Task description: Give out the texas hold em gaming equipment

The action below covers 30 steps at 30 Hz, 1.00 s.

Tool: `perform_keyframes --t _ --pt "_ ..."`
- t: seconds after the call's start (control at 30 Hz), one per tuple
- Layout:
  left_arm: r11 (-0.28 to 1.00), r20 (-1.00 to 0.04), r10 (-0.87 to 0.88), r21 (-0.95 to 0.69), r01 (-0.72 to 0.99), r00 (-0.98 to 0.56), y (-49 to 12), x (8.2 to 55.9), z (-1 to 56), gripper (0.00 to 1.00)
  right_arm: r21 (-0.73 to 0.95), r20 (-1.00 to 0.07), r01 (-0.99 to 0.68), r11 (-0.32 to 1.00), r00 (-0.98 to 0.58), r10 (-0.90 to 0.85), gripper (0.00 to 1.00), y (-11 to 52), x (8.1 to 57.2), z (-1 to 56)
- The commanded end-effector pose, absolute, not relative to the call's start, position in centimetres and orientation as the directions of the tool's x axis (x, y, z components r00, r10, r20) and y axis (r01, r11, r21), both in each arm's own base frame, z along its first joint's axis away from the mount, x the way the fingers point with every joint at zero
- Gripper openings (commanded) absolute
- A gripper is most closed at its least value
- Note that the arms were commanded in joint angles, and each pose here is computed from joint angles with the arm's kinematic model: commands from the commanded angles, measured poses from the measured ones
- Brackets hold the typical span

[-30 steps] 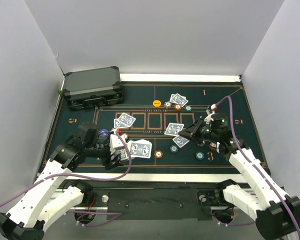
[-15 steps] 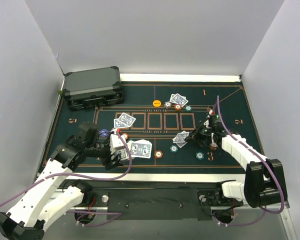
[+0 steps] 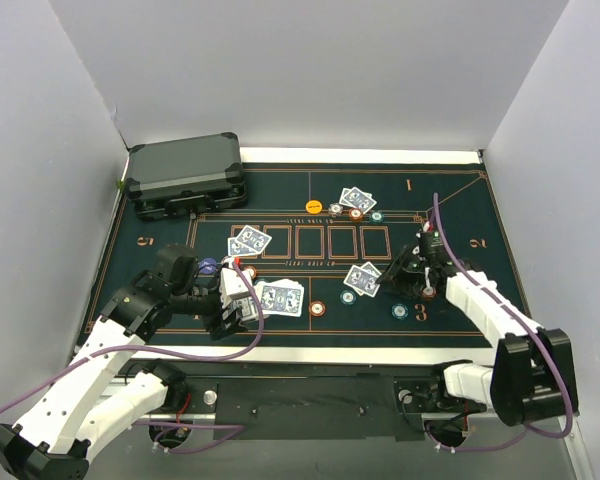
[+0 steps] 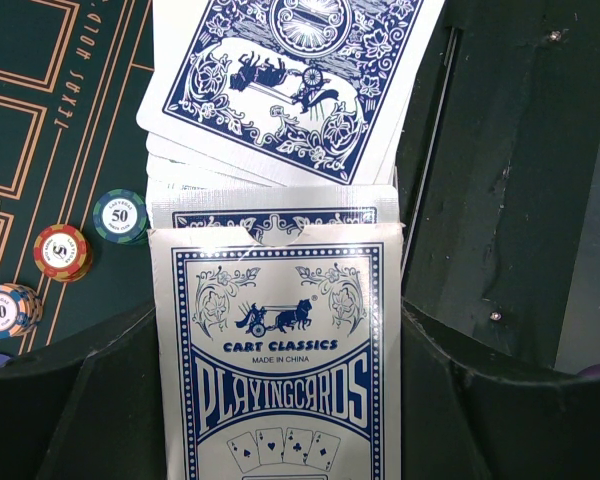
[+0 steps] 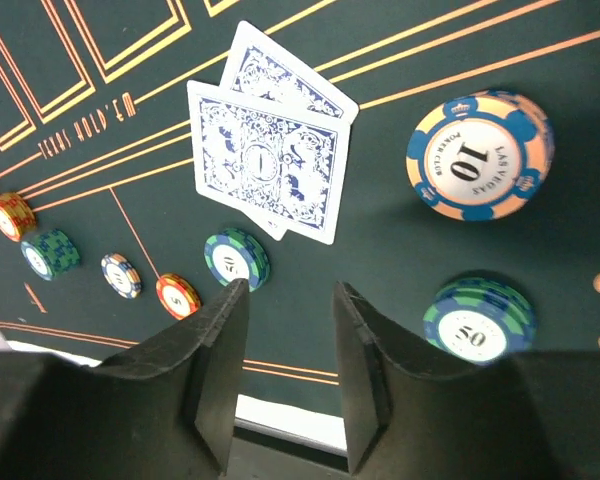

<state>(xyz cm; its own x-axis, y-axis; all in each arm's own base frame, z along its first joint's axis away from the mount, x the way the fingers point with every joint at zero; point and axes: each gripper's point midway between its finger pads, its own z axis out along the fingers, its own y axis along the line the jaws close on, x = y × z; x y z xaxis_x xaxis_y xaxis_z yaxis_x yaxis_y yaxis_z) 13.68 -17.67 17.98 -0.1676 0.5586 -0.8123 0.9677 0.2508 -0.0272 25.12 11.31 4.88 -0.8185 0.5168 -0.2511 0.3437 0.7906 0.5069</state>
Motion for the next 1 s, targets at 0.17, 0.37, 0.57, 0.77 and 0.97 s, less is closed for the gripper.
perform_keyframes --t 0.17,0.37,0.57,0.77,0.97 --pt "0.226 -0.850 0.516 0.011 0.974 -0.111 -18.6 14.2 19.8 0.00 0.524 -0.446 0.232 0.819 -0.745 0.496 0.57 11.4 25.9 14.2" --pt "0.227 -0.850 0.515 0.009 0.974 -0.112 -18.7 14.3 19.8 0.00 0.728 -0.450 -0.037 0.685 -0.779 0.436 0.86 19.8 22.5 22.0" --pt "0.229 -0.852 0.510 0.005 0.973 -0.116 -18.8 14.4 19.9 0.00 0.847 -0.426 -0.211 0.487 -0.818 0.387 0.92 27.8 18.8 26.4" --pt "0.231 -0.854 0.507 0.010 0.973 -0.112 -18.8 14.5 20.1 0.00 0.834 -0.435 -0.257 0.488 -0.851 0.294 0.93 32.5 16.8 25.5" --pt "0.234 -0.856 0.505 0.009 0.972 -0.113 -18.8 14.5 20.1 0.00 0.837 -0.406 -0.245 0.489 -0.878 0.254 0.87 35.3 15.9 23.7"
